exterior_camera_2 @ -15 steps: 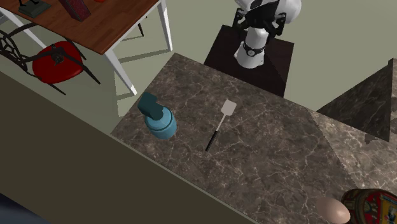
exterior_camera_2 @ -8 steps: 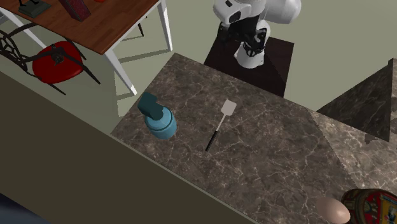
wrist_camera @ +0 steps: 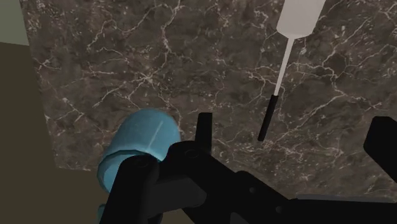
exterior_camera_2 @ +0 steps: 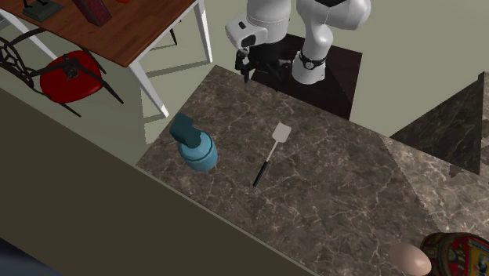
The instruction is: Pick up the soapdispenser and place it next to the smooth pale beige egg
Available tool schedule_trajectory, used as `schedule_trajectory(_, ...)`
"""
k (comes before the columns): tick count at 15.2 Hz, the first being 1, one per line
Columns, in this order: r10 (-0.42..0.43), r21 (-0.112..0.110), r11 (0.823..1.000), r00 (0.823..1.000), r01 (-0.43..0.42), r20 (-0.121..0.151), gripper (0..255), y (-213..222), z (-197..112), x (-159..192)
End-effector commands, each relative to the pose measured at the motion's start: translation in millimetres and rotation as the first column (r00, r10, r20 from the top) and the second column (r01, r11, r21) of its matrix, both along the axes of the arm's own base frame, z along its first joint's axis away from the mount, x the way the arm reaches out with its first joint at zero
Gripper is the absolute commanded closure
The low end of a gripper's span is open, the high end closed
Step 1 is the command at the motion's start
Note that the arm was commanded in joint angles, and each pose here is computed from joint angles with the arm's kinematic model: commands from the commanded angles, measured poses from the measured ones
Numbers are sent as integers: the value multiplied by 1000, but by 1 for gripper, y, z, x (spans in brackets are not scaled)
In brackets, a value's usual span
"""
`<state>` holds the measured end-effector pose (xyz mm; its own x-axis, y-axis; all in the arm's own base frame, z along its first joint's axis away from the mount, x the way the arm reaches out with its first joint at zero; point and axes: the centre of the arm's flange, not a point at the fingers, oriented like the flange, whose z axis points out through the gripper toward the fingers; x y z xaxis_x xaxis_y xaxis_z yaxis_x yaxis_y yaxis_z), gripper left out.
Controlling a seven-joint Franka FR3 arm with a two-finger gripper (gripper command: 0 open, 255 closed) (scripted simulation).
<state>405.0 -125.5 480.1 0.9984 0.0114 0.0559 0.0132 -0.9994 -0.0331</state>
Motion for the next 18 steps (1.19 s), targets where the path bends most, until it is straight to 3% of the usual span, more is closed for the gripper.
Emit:
schedule_trajectory(1, -13, -7, 1000, 999, 13, 31, 0, -15, -9, 15)
schedule_trajectory(8, -57, -23, 998, 990, 61, 131, 0, -72, -31, 66)
schedule_trajectory(15, -99, -34, 993, 968, 110, 230, 0, -132, -48, 116)
schedule_trajectory(18, -104, -35, 993, 965, 115, 242, 0, -140, -59, 125)
